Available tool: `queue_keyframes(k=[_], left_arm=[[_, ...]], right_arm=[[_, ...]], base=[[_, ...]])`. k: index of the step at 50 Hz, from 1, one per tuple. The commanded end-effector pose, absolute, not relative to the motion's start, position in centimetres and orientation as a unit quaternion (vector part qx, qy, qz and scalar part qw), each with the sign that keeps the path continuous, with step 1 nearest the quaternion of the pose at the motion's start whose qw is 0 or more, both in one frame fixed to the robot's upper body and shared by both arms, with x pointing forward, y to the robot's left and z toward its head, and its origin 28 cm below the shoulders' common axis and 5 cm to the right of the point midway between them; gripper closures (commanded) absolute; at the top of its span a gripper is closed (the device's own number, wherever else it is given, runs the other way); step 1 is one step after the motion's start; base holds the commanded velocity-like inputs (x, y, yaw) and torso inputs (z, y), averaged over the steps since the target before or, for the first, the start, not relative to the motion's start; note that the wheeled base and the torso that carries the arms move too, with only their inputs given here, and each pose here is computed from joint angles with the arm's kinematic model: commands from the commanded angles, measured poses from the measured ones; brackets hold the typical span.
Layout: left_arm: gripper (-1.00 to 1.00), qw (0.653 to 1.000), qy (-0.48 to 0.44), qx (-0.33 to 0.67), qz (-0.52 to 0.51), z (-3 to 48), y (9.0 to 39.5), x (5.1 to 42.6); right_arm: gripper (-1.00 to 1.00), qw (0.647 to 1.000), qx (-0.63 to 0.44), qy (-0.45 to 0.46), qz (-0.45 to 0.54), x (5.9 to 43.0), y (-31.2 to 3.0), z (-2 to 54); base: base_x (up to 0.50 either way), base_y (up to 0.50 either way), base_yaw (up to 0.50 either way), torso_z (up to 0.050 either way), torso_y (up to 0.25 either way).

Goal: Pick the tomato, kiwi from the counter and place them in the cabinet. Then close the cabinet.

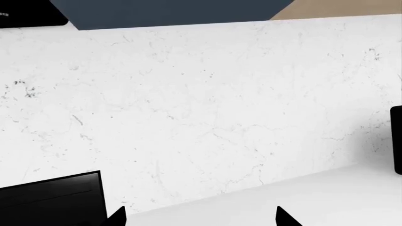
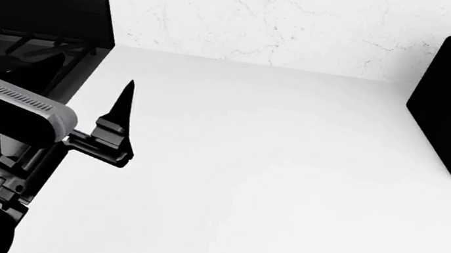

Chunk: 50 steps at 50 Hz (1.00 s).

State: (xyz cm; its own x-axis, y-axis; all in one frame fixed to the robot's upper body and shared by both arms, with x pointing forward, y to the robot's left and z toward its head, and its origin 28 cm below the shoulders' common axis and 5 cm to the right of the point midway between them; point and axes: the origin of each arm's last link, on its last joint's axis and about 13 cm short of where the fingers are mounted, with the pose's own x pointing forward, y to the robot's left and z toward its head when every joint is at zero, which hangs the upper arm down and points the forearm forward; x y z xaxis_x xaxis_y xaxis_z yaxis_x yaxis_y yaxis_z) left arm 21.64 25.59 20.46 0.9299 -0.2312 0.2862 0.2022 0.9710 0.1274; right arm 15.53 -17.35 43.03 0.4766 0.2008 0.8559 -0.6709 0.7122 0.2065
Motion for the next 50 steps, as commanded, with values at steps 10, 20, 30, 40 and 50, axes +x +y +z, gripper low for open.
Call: queue_keyframes(k=[10,20,30,40,50], left_arm=[[-1.0,0.981,-0.153,0.048,-0.111,20.7,25.6,21.6],[-1.0,0.981,-0.154,0.048,-0.111,20.8,25.6,21.6],[-1.0,0.981,-0.153,0.047,-0.113,20.6,25.6,21.5],[-1.0,0.981,-0.152,0.047,-0.114,20.5,25.5,21.5],[-1.0,0.981,-0.152,0.046,-0.114,20.4,25.6,21.5]], right_arm=[[-1.0,0.829,0.222,-0.413,0.306,16.6,-15.2,46.2],[-1.0,0.844,0.19,-0.393,0.312,17.7,-13.9,48.1],[-1.0,0.862,0.153,-0.366,0.316,18.8,-12.5,49.4],[-1.0,0.878,0.095,-0.347,0.315,19.7,-11.2,50.5],[-1.0,0.891,0.05,-0.327,0.31,20.8,-10.0,51.3]], base=[[0.0,0.0,0.0,0.0,0.0],[0.0,0.0,0.0,0.002,0.0],[0.0,0.0,0.0,0.001,0.0],[0.0,0.0,0.0,0.002,0.0],[0.0,0.0,0.0,0.001,0.0]])
